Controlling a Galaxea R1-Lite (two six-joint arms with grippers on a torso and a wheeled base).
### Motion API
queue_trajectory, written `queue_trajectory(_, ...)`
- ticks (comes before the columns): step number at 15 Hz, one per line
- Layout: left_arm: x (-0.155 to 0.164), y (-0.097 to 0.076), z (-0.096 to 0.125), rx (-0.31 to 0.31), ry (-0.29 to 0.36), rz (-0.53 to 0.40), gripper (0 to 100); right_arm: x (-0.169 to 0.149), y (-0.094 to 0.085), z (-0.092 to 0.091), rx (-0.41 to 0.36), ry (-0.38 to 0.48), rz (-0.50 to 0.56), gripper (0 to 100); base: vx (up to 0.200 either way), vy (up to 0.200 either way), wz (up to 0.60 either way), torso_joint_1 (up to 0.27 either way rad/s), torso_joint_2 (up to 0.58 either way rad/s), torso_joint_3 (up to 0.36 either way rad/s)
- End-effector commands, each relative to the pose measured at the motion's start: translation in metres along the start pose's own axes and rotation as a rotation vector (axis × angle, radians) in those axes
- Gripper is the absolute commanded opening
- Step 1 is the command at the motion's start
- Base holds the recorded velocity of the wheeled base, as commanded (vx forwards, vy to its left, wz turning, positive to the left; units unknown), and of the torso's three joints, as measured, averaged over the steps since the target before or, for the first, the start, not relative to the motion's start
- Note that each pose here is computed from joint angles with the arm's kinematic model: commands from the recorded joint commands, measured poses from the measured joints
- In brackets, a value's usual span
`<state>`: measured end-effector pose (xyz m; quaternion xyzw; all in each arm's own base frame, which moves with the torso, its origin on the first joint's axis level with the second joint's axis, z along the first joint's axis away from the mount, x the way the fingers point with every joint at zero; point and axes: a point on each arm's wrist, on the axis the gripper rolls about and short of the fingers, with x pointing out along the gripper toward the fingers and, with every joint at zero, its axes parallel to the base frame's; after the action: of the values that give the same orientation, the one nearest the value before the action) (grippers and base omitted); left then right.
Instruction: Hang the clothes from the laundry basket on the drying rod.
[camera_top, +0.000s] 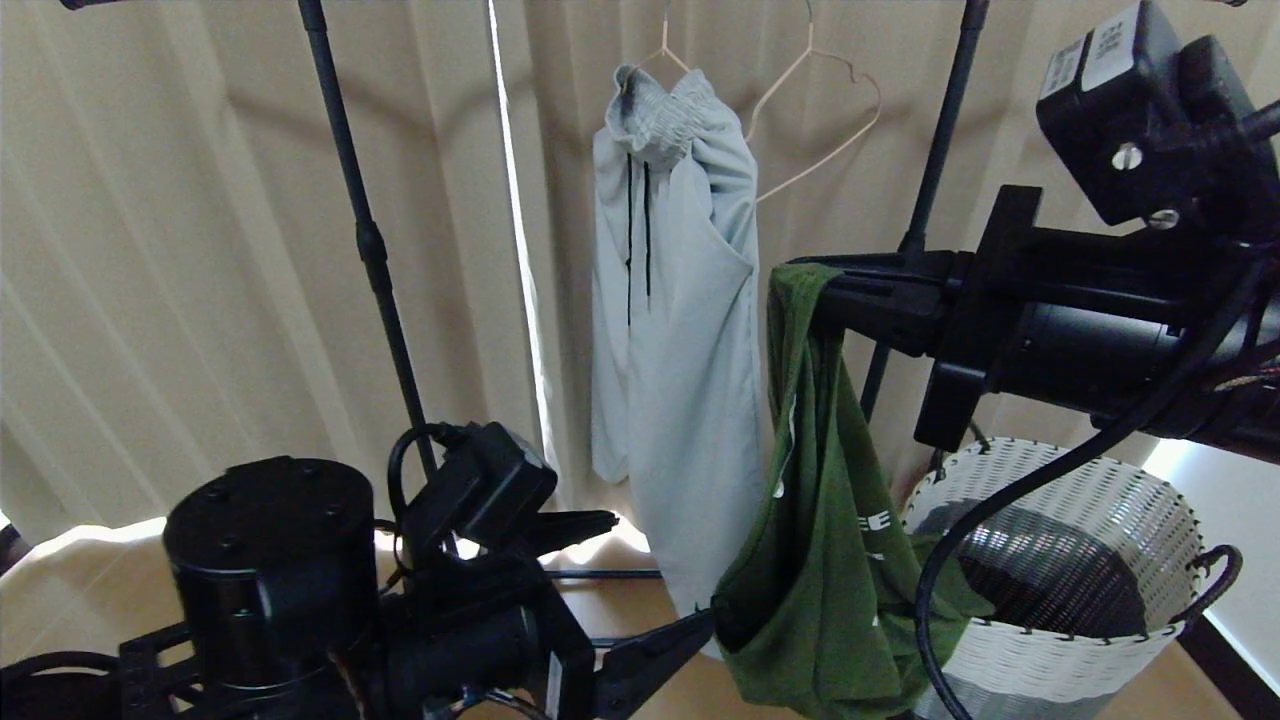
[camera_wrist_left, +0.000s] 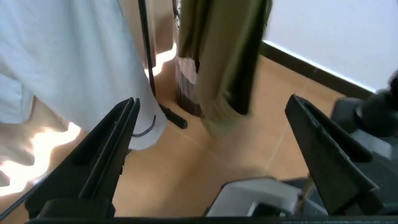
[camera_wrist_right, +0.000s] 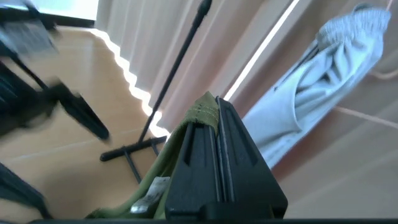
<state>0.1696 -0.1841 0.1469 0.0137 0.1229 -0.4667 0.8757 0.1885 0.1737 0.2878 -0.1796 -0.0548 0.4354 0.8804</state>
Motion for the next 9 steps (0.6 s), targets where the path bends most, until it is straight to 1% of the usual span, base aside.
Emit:
queue_trajectory(1,0.028,0.004,-0.018,-0.025,0.030,0.023,100,0.001,0.002,0.000,0.002,-0.001,0.008,0,0.000,0.000,0.00,0.000,0.00,0.000)
queue_trajectory(3,0.045,0.009,-0.025,-0.044,0.002,0.072,100,0.001,0.003,0.001,0.001,-0.006,0.012,0,0.000,0.000,0.00,0.000,0.00,0.000)
queue_trajectory(5,0.055,0.011,-0.034,-0.050,0.005,0.097,100,0.000,0.003,0.002,0.001,-0.009,0.011,0,0.000,0.000,0.00,0.000,0.00,0.000)
queue_trajectory(9,0.057,0.012,-0.038,-0.053,0.016,0.110,100,-0.001,0.003,0.003,0.000,-0.011,0.010,0,0.000,0.000,0.00,0.000,0.00,0.000)
